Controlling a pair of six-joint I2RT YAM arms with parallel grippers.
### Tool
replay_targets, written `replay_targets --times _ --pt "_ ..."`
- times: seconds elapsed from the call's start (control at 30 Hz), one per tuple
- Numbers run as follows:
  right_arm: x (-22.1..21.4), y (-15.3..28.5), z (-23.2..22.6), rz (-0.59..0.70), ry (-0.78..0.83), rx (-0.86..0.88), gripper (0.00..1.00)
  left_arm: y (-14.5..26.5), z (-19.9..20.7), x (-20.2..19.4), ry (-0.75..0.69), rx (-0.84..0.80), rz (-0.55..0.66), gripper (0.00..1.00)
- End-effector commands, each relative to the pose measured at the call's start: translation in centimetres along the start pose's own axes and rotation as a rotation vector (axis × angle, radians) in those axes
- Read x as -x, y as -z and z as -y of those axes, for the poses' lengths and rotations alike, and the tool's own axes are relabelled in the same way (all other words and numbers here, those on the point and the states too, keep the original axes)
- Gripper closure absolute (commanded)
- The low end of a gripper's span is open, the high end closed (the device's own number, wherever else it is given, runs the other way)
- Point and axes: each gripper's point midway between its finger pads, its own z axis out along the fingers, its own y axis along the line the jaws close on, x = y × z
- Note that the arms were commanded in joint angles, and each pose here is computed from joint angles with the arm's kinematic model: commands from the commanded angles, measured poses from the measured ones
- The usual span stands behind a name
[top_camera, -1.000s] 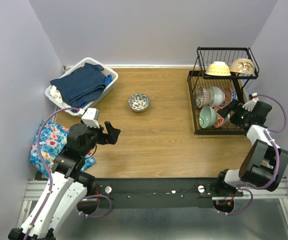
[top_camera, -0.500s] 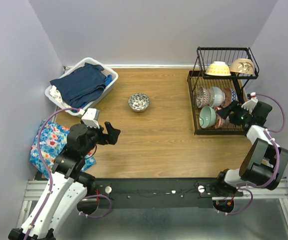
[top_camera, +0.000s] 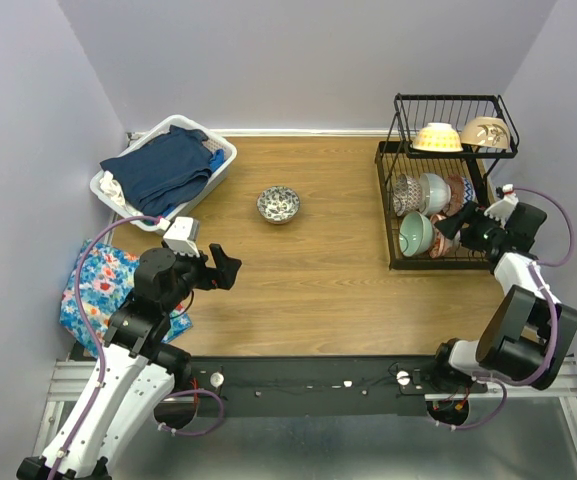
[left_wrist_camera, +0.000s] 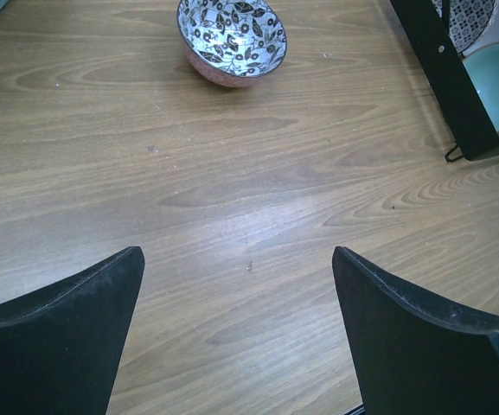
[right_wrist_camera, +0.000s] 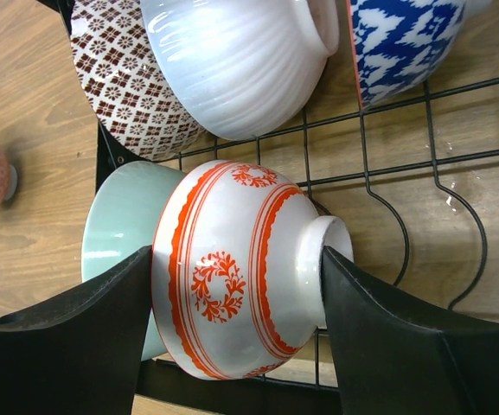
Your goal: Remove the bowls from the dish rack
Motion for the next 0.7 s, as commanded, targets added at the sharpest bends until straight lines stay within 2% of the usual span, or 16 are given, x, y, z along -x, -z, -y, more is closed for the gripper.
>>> replay_targets --times 0.0,0.27,0.67 --pt "2.2 1.2 0.0 0.054 0.049 -0.061 0.85 -0.2 -0.1 0.2 -0.019 -0.001 0.016 0.01" --pt "3.7 2.6 -0.1 0.125 0.031 -0.127 0.97 -0.4 -0.1 -0.2 -0.012 0.001 -0.003 0.01" --pt "6.4 3.9 -1.6 0.197 -0.074 -0.131 0.99 -0.7 0.0 -0.5 -0.002 -0.004 -0.021 0.01"
